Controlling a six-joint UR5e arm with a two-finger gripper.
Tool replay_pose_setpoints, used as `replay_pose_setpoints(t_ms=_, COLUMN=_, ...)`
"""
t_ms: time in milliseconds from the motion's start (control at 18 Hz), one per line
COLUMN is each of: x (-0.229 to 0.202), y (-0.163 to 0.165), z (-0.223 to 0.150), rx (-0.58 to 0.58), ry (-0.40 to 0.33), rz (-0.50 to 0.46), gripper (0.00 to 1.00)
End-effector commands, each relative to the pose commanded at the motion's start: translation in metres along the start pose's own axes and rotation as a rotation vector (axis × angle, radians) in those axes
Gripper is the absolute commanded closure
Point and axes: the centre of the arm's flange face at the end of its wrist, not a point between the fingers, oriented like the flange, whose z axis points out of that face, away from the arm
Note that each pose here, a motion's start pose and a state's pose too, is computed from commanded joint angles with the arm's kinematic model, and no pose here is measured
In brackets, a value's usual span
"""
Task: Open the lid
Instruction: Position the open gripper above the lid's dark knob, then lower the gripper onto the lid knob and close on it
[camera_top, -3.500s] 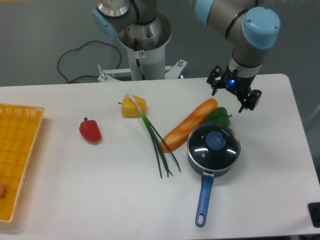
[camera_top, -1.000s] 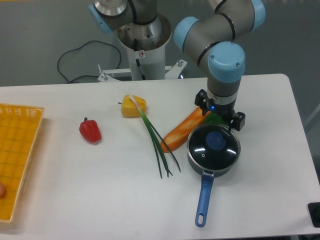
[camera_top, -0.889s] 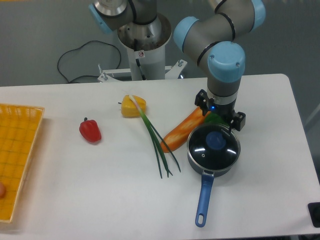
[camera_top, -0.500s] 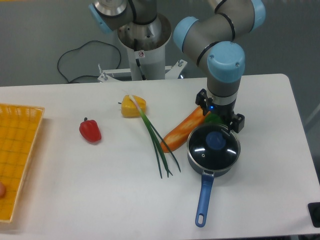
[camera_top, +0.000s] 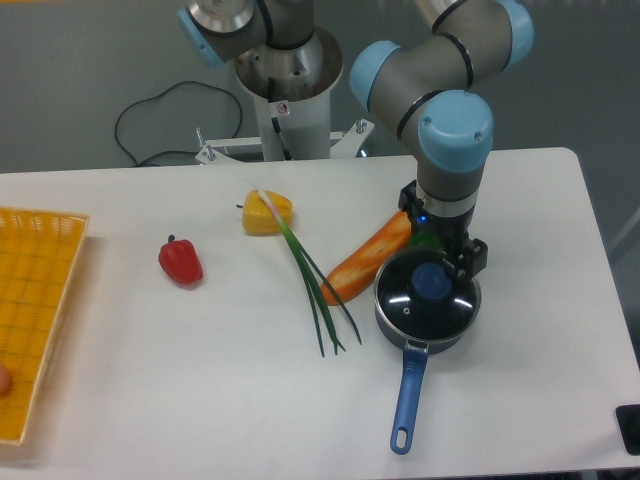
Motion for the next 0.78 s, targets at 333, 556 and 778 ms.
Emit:
replay_pose_setpoints(t_ms=333, x=0.001, y=-0.008, z=0.001, rx=0.011, ry=-0.001, rz=0.077, gripper=0.0)
replay_pose_setpoints(t_ms=556, x=0.002, y=-0.015, z=0.003, rx=0.012, ry=0.001, rz=0.091, gripper=0.0)
replay_pose_setpoints(t_ms=778, x=-0.002, y=-0.023, z=0.012, rx=0.014, ry=-0.007, rz=0.121, gripper=0.0)
